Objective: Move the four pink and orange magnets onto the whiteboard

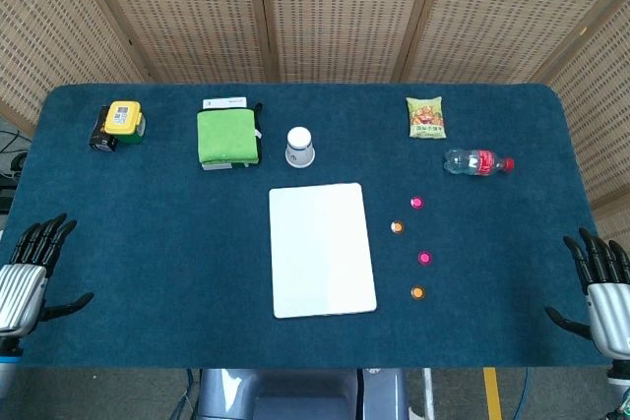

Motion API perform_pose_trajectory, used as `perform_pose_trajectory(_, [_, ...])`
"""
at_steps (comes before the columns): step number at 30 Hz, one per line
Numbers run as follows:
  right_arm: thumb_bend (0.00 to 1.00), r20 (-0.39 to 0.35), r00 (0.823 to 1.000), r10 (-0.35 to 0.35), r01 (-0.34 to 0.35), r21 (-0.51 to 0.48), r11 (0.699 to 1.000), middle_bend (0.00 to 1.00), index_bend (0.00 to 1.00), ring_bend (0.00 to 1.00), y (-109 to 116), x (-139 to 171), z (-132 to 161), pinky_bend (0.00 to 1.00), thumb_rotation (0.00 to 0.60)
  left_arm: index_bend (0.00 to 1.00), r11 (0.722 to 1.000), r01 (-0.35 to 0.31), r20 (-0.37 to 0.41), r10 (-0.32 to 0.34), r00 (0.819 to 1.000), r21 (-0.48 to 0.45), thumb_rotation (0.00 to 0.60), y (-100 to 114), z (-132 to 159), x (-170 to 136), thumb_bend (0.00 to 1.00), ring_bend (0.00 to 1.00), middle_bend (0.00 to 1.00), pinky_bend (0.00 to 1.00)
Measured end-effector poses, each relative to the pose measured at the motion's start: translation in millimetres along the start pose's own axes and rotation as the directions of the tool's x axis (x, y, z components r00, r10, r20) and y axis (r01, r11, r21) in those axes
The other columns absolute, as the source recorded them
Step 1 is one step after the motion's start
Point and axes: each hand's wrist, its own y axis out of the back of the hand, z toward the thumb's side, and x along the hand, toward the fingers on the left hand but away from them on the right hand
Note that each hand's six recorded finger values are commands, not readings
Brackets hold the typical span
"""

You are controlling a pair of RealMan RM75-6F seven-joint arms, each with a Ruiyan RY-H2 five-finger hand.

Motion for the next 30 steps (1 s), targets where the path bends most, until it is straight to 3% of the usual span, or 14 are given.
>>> perform_pose_trajectory(7, [0.00, -0.012, 1.000, 0.017, -0.017, -0.029, 0.999, 0.00, 0.00, 0.00, -4, -2, 2, 0.00, 0.600, 0.00, 1.000, 0.001, 0.004, -0.001, 1.000, 0.006, 0.600, 0, 0, -1, 0.02, 0.00, 0.00, 0.00])
perform_pose_trajectory(13, [0.00, -0.081, 0.996, 0.029, -0.037, -0.098, 0.995, 0.00, 0.00, 0.00, -8, -13, 15, 0.00, 0.600, 0.00, 1.000, 0.011, -0.005, -0.011, 1.000, 0.007, 0.600, -2, -1, 1, 0.02, 0.00, 0.00, 0.00])
perform_pose_trajectory(19, [0.00, -0.192, 0.980, 0.058, -0.079, -0.108, 0.991, 0.00, 0.20, 0.00, -12, -56, 43, 0.00, 0.600, 0.00, 1.000, 0.025, -0.013, -0.025, 1.000, 0.006, 0.600, -4, -1, 3, 0.02, 0.00, 0.00, 0.00])
perform_pose_trajectory(25, [0.00, -0.261, 0.955, 0.144, -0.176, -0.103, 0.979, 0.00, 0.35, 0.00, -25, -105, 74, 0.00, 0.600, 0.00, 1.000, 0.017, -0.007, -0.017, 1.000, -0.011, 0.600, -1, 1, 4, 0.02, 0.00, 0.00, 0.00])
perform_pose_trajectory(30, [0.06, -0.285, 0.936, 0.207, -0.231, -0.052, 0.972, 0.00, 0.37, 0.00, -39, -152, 102, 0.00, 0.600, 0.00, 1.000, 0.028, -0.006, -0.028, 1.000, -0.012, 0.600, -3, 1, 5, 0.02, 0.00, 0.00, 0.00])
